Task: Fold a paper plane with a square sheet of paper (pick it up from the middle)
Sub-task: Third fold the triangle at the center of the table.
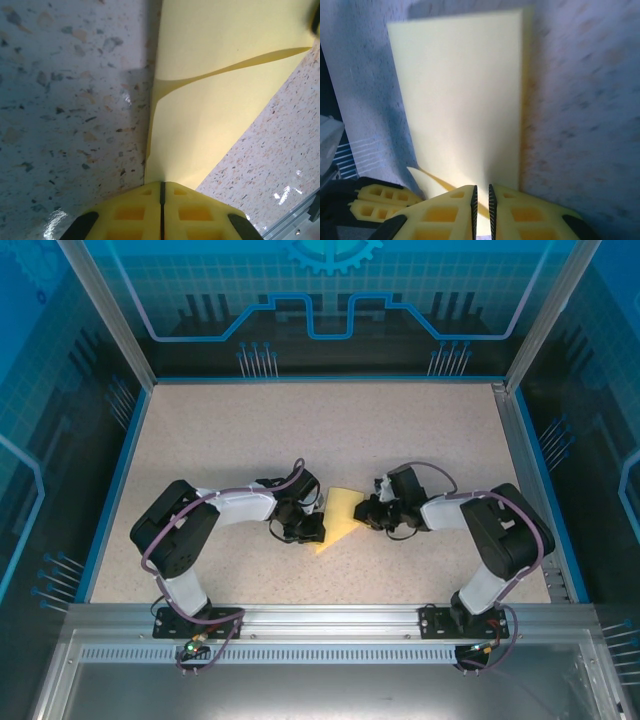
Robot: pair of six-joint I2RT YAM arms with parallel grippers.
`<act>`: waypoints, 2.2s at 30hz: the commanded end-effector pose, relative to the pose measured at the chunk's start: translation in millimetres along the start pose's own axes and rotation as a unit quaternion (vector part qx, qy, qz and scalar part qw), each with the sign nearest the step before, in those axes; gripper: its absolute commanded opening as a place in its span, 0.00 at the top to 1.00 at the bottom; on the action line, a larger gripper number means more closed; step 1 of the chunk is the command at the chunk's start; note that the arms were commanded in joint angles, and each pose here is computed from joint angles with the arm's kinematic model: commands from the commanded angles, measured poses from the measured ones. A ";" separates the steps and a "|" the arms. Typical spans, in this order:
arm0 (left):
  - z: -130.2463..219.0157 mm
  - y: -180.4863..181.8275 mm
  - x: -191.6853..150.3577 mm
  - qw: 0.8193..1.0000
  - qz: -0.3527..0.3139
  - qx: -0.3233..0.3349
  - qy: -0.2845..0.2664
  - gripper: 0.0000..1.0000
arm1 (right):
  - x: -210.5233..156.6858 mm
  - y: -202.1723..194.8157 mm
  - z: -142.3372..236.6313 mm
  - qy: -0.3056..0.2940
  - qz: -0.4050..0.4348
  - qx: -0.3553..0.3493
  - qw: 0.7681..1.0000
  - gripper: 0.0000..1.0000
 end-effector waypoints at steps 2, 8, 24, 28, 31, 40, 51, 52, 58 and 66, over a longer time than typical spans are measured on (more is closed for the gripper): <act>-7.5 12.8 1.5 0.999 0.003 0.039 0.003 0.90 | 7.7 -13.2 15.8 -0.026 -0.003 -0.008 1.000 0.82; -2.8 5.3 3.4 1.000 0.000 0.028 0.001 0.90 | 14.4 23.4 19.1 -0.017 0.052 0.010 0.998 0.80; 41.2 -34.0 3.1 0.998 -0.014 -0.043 -0.033 0.84 | -9.9 28.7 -47.2 0.077 0.055 -0.011 0.996 0.90; 50.0 -38.7 -2.4 0.998 -0.013 -0.064 -0.027 0.84 | -12.7 24.1 -47.3 0.078 0.051 -0.026 0.995 0.90; 44.2 -39.3 -7.7 0.995 0.004 -0.100 0.002 0.84 | -14.1 22.3 -46.5 0.077 0.048 -0.032 0.995 0.90; 6.2 -27.7 -4.3 0.988 0.057 -0.129 0.056 0.86 | -15.8 20.7 -44.2 0.077 0.048 -0.040 0.995 0.90; -23.3 9.9 -5.0 0.993 0.088 -0.050 0.067 0.87 | -20.0 17.4 -39.6 0.082 0.049 -0.056 0.994 0.89; -24.1 12.8 -5.7 0.992 0.090 -0.047 0.068 0.87 | -19.8 17.5 -39.1 0.082 0.049 -0.055 0.994 0.89; -21.2 26.9 -15.4 0.992 0.096 -0.043 0.076 0.87 | -21.4 14.4 -35.8 0.084 0.050 -0.064 0.993 0.89; -6.1 28.8 -24.9 0.991 0.086 -0.061 0.076 0.86 | -21.0 11.8 -31.5 0.084 0.051 -0.067 0.993 0.89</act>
Point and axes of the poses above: each hand's point on the last joint's axis, 136 mm out from that joint toward the fingers, its own z axis back along the fingers, its own y axis along the line the jaws close on, x = y × z, the point moved 8 cm from there along z, back along the fingers, and after that the axes turned 15 degrees about z, right-handed, at the moved point
